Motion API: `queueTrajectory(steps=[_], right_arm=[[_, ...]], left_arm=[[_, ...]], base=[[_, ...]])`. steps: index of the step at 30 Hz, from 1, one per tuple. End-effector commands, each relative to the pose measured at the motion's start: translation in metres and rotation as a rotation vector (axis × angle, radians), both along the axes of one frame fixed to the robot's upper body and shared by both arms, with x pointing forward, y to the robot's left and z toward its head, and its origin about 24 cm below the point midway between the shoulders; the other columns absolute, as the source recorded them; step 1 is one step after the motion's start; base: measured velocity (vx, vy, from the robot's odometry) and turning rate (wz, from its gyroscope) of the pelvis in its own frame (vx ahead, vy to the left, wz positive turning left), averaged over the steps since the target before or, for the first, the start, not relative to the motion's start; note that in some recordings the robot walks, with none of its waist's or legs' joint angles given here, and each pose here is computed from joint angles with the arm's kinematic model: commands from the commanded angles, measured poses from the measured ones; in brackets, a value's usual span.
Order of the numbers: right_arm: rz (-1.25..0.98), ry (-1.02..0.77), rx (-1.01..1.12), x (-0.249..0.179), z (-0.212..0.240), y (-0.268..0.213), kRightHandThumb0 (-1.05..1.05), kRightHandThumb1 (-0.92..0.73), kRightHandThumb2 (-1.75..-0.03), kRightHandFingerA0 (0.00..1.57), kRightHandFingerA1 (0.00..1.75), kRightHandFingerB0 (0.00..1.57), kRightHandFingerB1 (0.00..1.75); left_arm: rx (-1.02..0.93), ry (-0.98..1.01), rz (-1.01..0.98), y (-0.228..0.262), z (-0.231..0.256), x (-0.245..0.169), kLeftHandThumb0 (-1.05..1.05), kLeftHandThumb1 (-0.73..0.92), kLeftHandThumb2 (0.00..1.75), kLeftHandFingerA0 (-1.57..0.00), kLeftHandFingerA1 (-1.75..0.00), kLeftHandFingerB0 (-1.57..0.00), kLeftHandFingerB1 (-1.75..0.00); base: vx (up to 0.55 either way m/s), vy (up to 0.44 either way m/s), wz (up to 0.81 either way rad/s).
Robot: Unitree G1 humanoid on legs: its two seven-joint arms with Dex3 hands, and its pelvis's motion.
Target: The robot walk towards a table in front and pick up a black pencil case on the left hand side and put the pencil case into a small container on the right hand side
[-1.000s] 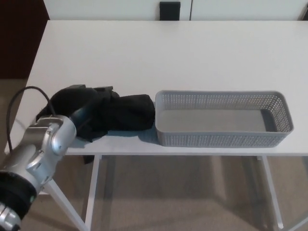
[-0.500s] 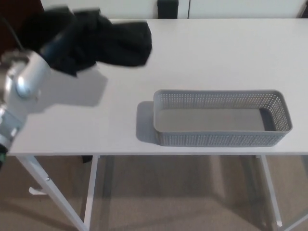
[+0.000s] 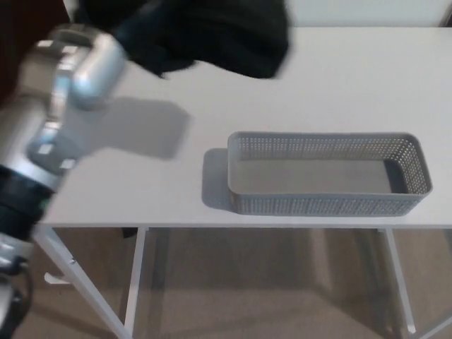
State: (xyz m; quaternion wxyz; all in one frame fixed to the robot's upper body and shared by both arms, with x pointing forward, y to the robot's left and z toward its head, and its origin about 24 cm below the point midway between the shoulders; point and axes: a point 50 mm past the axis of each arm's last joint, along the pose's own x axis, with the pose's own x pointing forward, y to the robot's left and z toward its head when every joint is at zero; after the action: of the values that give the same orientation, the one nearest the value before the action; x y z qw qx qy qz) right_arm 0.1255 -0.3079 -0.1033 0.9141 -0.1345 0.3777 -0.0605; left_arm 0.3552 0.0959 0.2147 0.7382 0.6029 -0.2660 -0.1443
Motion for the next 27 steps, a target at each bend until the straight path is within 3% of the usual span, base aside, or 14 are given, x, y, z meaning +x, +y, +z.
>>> queueTrajectory(steps=[1, 4, 5, 6, 7, 8, 10, 12, 14, 15, 21, 23, 25, 27], right_arm=[[-0.01, 0.002, -0.01, 0.003, 0.003, -0.004, -0.32, -0.65, -0.6, 0.57, 0.44, 0.38, 0.36], [0.017, 0.0, -0.035, 0.006, 0.003, -0.003, -0.41, -0.54, -0.76, 0.6, 0.56, 0.36, 0.47], [0.032, 0.0, -0.048, 0.006, 0.004, -0.003, -0.42, -0.54, -0.77, 0.59, 0.56, 0.36, 0.47], [0.04, -0.001, -0.053, 0.006, 0.004, -0.002, -0.42, -0.54, -0.77, 0.59, 0.56, 0.36, 0.47], [0.053, 0.005, -0.073, 0.007, 0.004, -0.002, -0.38, -0.64, -0.59, 0.67, 0.46, 0.42, 0.37], [0.053, 0.006, -0.073, 0.007, 0.004, -0.002, -0.36, -0.63, -0.58, 0.63, 0.45, 0.42, 0.37], [0.05, 0.005, -0.065, 0.007, 0.004, -0.002, -0.44, -0.53, -0.78, 0.55, 0.55, 0.37, 0.47], [0.064, 0.004, -0.074, 0.008, 0.004, -0.002, -0.45, -0.53, -0.78, 0.56, 0.56, 0.36, 0.47], [0.063, -0.002, -0.068, 0.01, 0.004, 0.001, -0.36, -0.64, -0.59, 0.63, 0.45, 0.42, 0.37], [0.057, -0.001, -0.064, 0.011, 0.003, 0.001, -0.42, -0.54, -0.77, 0.6, 0.56, 0.38, 0.47], [0.066, -0.009, -0.065, 0.012, 0.003, 0.004, -0.42, -0.53, -0.76, 0.59, 0.55, 0.37, 0.47], [0.079, -0.009, -0.073, 0.011, 0.003, 0.003, -0.35, -0.65, -0.59, 0.62, 0.45, 0.4, 0.37], [0.089, -0.002, -0.079, 0.012, 0.003, 0.004, -0.43, -0.54, -0.77, 0.55, 0.54, 0.34, 0.46], [0.095, -0.003, -0.084, 0.013, 0.002, 0.005, -0.35, -0.64, -0.59, 0.63, 0.45, 0.41, 0.37]], left_arm=[[-0.035, 0.122, -0.082, -0.049, 0.013, -0.01, -0.26, 0.74, 0.62, -0.69, -1.61, -0.71, -0.78], [-0.083, 0.213, -0.126, -0.069, 0.017, -0.014, -0.27, 0.75, 0.64, -0.75, -1.41, -0.69, -0.54], [-0.108, 0.261, -0.16, -0.078, 0.018, -0.016, -0.3, 0.79, 0.62, -0.67, -0.89, -0.68, -0.49], [-0.118, 0.289, -0.171, -0.082, 0.018, -0.017, -0.3, 0.79, 0.62, -0.67, -0.89, -0.68, -0.49], [-0.134, 0.316, -0.186, -0.087, 0.017, -0.019, -0.28, 0.78, 0.63, -0.65, -0.56, -0.75, -0.67], [-0.14, 0.344, -0.195, -0.094, 0.016, -0.02, -0.32, 0.77, 0.63, -0.78, -0.8, -0.78, -0.61], [-0.133, 0.39, -0.212, -0.104, 0.014, -0.021, -0.31, 0.76, 0.62, -0.76, -0.8, -0.76, -0.61], [-0.135, 0.433, -0.206, -0.112, 0.011, -0.021, -0.25, 0.74, 0.7, -0.99, -1.17, -0.82, -0.82], [-0.164, 0.475, -0.199, -0.118, 0.005, -0.018, -0.22, 0.72, 0.74, -0.99, -1.13, -0.86, -0.81], [-0.165, 0.483, -0.197, -0.119, 0.001, -0.016, -0.26, 0.74, 0.71, -0.89, -1.08, -0.87, -0.77], [-0.133, 0.58, -0.127, -0.118, -0.028, -0.008, -0.25, 0.74, 0.66, -0.74, -0.76, -0.8, -0.67], [-0.134, 0.617, -0.106, -0.117, -0.035, -0.006, -0.2, 0.74, 0.7, -1.03, -0.9, -0.78, -0.7], [-0.138, 0.648, -0.084, -0.116, -0.044, -0.005, -0.18, 0.75, 0.68, -1.05, -0.85, -0.77, -0.66], [-0.121, 0.663, -0.077, -0.112, -0.055, -0.002, -0.17, 0.74, 0.65, -1.12, -1.02, -0.77, -0.71]], base=[[0.0, 0.0, 0.0], [0.0, 0.0, 0.0], [0.0, 0.0, 0.0], [0.0, 0.0, 0.0], [0.0, 0.0, 0.0], [0.0, 0.0, 0.0], [0.0, 0.0, 0.0], [0.0, 0.0, 0.0], [0.0, 0.0, 0.0], [0.0, 0.0, 0.0], [0.0, 0.0, 0.0], [0.0, 0.0, 0.0], [0.0, 0.0, 0.0], [0.0, 0.0, 0.0]])
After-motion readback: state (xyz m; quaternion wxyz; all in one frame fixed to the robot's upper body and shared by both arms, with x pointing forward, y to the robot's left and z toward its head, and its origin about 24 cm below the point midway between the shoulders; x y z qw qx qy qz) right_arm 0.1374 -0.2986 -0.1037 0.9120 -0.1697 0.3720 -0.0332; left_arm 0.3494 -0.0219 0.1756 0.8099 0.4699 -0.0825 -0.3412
